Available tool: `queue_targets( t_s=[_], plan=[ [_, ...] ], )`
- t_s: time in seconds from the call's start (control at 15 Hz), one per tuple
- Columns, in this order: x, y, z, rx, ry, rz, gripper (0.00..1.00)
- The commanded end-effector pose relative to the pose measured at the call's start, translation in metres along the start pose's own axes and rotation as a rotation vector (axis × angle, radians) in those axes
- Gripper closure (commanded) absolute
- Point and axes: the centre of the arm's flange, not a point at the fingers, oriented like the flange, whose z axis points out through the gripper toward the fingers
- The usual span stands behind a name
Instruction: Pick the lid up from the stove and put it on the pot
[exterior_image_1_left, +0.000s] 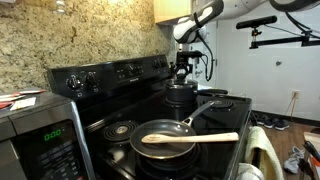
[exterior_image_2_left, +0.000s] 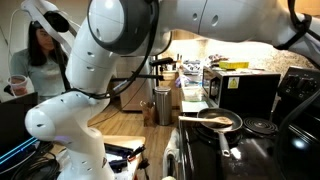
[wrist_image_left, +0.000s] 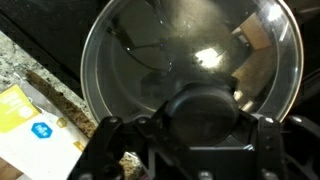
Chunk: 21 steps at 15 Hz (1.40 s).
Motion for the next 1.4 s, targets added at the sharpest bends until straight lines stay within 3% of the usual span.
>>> queue_targets(
  t_s=[0.0, 0.33, 0.4, 0.47, 0.53, 0.8, 1.33],
  plan=[
    [-0.013, -0.004, -0.003, 0.036, -0.022, -0.041, 0.77],
    [-0.017, -0.001, 0.001, 0.018, -0.031, -0.052, 0.77],
    [-0.018, 0.0, 0.001, 0.012, -0.029, -0.046, 0.65],
    [-0.019, 0.0, 0.001, 0.015, -0.032, -0.049, 0.27],
    [-0.019, 0.0, 0.001, 0.017, -0.032, -0.05, 0.27],
    [-0.023, -0.002, -0.003, 0.018, -0.032, -0.056, 0.03],
    [-0.04, -0.022, -0.055, 0.03, -0.07, -0.178, 0.0]
  ],
)
